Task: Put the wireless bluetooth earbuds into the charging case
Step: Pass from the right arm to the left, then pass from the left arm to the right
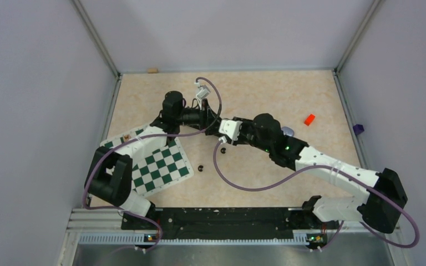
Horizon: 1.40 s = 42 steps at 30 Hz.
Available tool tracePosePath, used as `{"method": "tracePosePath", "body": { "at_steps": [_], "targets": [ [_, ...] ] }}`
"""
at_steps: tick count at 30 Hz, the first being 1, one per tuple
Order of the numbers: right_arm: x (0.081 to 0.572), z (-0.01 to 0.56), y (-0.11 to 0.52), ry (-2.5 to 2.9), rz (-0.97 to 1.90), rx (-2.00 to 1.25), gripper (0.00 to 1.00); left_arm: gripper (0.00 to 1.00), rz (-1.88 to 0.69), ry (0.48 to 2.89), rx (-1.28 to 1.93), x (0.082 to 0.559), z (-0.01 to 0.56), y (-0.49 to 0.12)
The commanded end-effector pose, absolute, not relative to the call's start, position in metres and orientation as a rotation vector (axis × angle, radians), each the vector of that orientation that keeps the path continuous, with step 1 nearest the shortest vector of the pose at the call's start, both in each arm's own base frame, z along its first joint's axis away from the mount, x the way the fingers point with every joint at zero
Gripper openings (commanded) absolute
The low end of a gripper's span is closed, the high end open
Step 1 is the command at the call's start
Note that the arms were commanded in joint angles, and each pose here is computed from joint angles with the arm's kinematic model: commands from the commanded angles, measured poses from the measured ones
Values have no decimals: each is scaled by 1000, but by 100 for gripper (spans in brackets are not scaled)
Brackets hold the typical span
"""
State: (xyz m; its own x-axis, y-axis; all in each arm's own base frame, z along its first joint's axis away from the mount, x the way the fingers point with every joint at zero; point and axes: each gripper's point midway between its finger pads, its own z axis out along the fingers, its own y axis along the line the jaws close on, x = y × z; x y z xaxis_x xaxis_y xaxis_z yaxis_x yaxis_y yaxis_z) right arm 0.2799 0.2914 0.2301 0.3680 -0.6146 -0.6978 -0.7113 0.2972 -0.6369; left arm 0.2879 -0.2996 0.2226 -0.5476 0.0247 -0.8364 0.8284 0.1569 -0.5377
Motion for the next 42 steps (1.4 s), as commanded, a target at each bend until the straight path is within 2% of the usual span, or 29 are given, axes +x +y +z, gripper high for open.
{"method": "tracePosePath", "body": {
  "at_steps": [1, 14, 17, 21, 24, 25, 26, 30, 39, 42],
  "targets": [
    [278, 238, 300, 1258, 95, -1372, 34, 63, -1442, 1678, 846, 293, 238, -303],
    [280, 235, 303, 1258, 52, -1365, 34, 63, -1441, 1678, 843, 293, 238, -302],
    [282, 238, 302, 1260, 45, -1347, 34, 52, -1440, 1673, 851, 292, 238, -302],
    [281, 239, 303, 1260, 54, -1345, 36, 24, -1444, 1667, 860, 291, 239, -303],
    [277, 240, 304, 1261, 81, -1352, 44, 10, -1442, 1660, 866, 291, 240, -303],
    [275, 242, 304, 1263, 92, -1350, 51, 7, -1442, 1656, 869, 290, 241, -303],
    [274, 244, 304, 1268, 105, -1343, 59, 5, -1442, 1651, 874, 290, 242, -303],
    [269, 262, 301, 1273, 164, -1299, 79, 1, -1433, 1625, 899, 287, 246, -301],
    [239, 299, 267, 1316, 592, -1296, 86, 0, -1458, 1557, 997, 268, 247, -301],
    [235, 296, 264, 1334, 673, -1301, 85, 0, -1465, 1522, 1062, 257, 246, -305]
  ]
}}
